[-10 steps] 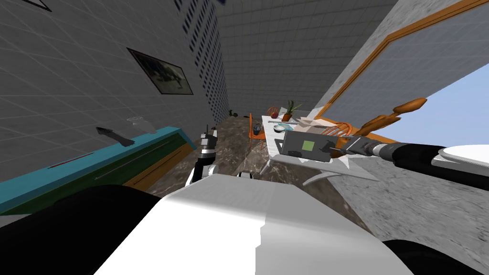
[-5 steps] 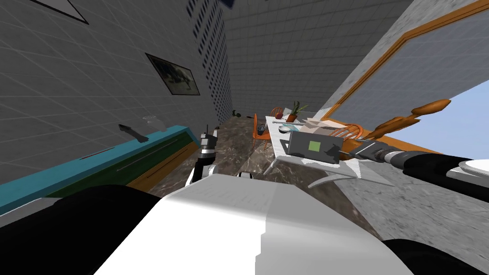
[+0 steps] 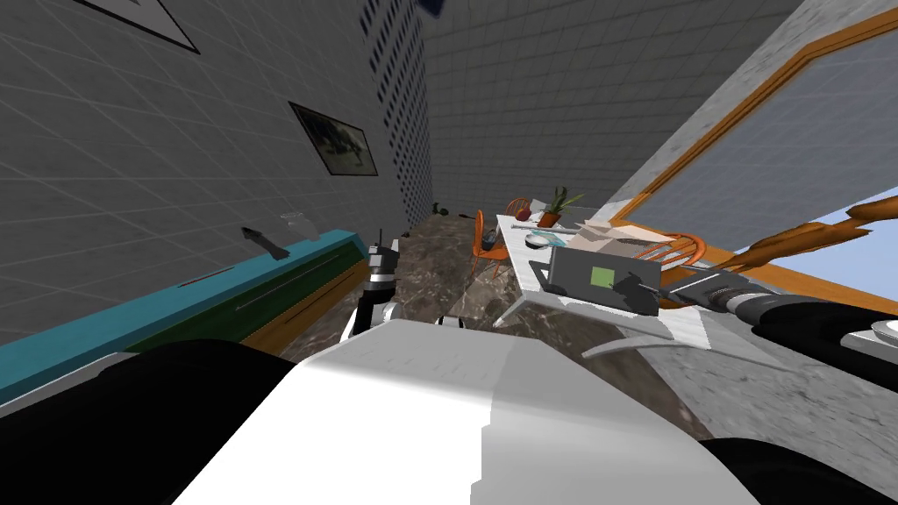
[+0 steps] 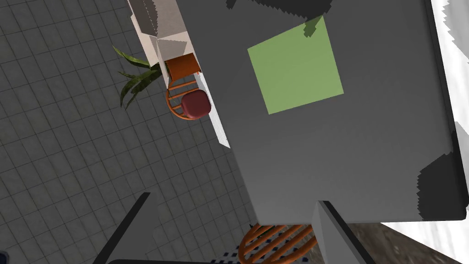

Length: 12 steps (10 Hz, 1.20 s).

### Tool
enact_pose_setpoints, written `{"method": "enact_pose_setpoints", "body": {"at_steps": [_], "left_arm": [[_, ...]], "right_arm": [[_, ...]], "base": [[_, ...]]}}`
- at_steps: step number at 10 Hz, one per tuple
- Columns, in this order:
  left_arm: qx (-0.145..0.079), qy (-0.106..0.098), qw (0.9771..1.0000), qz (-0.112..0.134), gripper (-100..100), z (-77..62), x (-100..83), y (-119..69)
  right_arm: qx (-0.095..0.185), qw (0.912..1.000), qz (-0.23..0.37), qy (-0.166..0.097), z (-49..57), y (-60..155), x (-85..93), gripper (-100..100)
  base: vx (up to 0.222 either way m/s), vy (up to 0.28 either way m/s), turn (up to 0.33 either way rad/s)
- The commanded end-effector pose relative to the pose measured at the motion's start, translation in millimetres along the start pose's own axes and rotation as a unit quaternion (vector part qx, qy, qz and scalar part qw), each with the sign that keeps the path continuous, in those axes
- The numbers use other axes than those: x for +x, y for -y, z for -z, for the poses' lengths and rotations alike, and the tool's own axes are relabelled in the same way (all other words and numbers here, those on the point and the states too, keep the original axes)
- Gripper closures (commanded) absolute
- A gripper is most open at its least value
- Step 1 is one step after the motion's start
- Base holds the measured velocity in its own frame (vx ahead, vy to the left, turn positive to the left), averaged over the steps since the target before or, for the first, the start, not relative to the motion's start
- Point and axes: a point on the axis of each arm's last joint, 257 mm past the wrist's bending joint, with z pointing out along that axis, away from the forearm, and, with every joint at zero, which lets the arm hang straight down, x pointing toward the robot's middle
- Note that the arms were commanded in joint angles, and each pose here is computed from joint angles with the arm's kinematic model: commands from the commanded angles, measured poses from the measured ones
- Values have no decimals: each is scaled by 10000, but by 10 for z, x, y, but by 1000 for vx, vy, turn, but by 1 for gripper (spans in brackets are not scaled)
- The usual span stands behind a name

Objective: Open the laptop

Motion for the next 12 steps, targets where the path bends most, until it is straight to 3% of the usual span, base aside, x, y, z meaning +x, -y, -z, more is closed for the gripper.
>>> {"method": "enact_pose_setpoints", "body": {"at_steps": [1, 8, 9, 12], "left_arm": [[0, 0, 10000, 0, 0, 0, 0, 0], [0, 0, 10000, 0, 0, 0, 0, 0], [0, 0, 10000, 0, 0, 0, 0, 0], [1, -1, 10000, -1, 0, -1, 0, 0]], "right_arm": [[196, 9994, -229, -179, 33, 36, 174, -100], [760, 9888, -1068, -712, 133, 42, 747, -100], [711, 9903, -994, -666, 118, 47, 699, -100], [881, 9848, -1101, -1011, 139, 149, 950, -100]], "base": [[67, 153, 78], [149, 190, 84], [81, 82, 14], [-65, -27, 260]]}}
